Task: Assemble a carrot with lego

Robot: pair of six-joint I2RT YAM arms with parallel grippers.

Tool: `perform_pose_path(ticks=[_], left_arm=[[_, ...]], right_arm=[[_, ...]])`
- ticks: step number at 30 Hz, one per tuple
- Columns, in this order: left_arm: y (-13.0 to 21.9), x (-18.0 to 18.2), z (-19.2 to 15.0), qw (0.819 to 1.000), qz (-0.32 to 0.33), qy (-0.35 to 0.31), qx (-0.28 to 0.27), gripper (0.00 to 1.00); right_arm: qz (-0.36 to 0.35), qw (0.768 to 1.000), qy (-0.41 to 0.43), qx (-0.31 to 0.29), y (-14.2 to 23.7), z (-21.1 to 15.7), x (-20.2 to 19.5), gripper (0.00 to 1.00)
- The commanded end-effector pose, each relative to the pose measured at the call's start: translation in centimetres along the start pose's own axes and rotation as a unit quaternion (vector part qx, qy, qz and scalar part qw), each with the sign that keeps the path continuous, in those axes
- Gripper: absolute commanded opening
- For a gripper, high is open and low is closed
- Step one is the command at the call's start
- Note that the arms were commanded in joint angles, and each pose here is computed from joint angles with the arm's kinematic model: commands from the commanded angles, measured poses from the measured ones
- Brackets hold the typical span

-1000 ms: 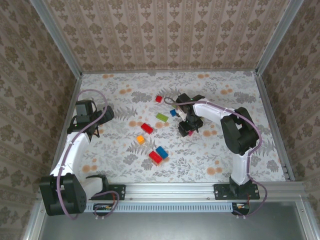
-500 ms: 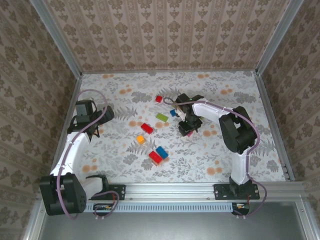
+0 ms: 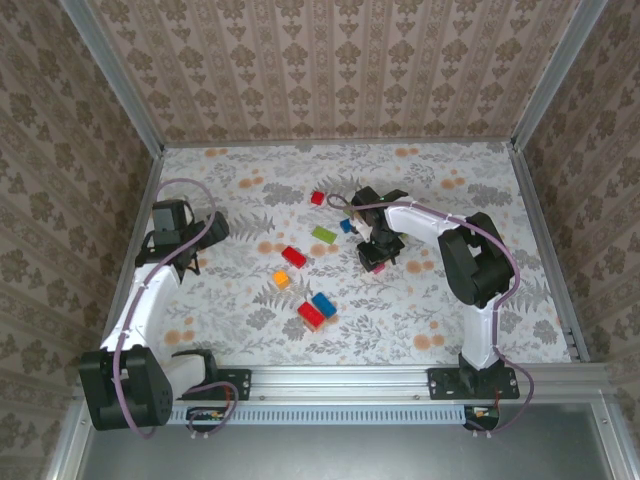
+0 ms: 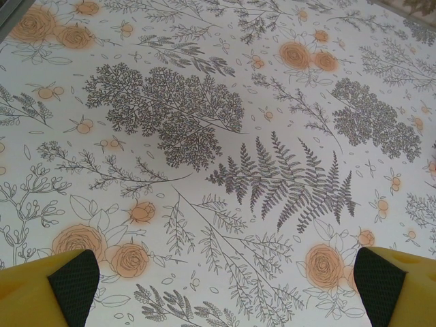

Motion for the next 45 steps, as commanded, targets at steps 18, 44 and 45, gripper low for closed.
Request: perform_pose_path(ticks=[18,44,45], left_arm=[[0.1,-0.6,0.6,1.000,-0.011,-0.005,-0.003,1.00],[0.2,-0.8,0.6,1.000,-0.014,-0.007,-0.002,1.00],[0.2,-0.8,0.5,1.000,-0.013,-0.006,-0.001,1.00]], right_arm=[[0.019,1.000,-0.002,0.009,-0.8,0.1,0.2,0.41],[0.043,0.997,0.041,-0.049,9.4,-3.8,12.8,0.34],[0.042,0.997,0.048,-0.052,9.9,-3.9,13.6,0.34]])
Point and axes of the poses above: each hand's point on the last joint's axis, 136 mm out from that joint toward the fingers, its own y axis back along the fingers, its own x axis along the line the jaws close on, z = x × y, the point moved 6 cm from there along y, back along the fingers, and after that the axes turned 11 degrees about y, right-handed, at the moved point
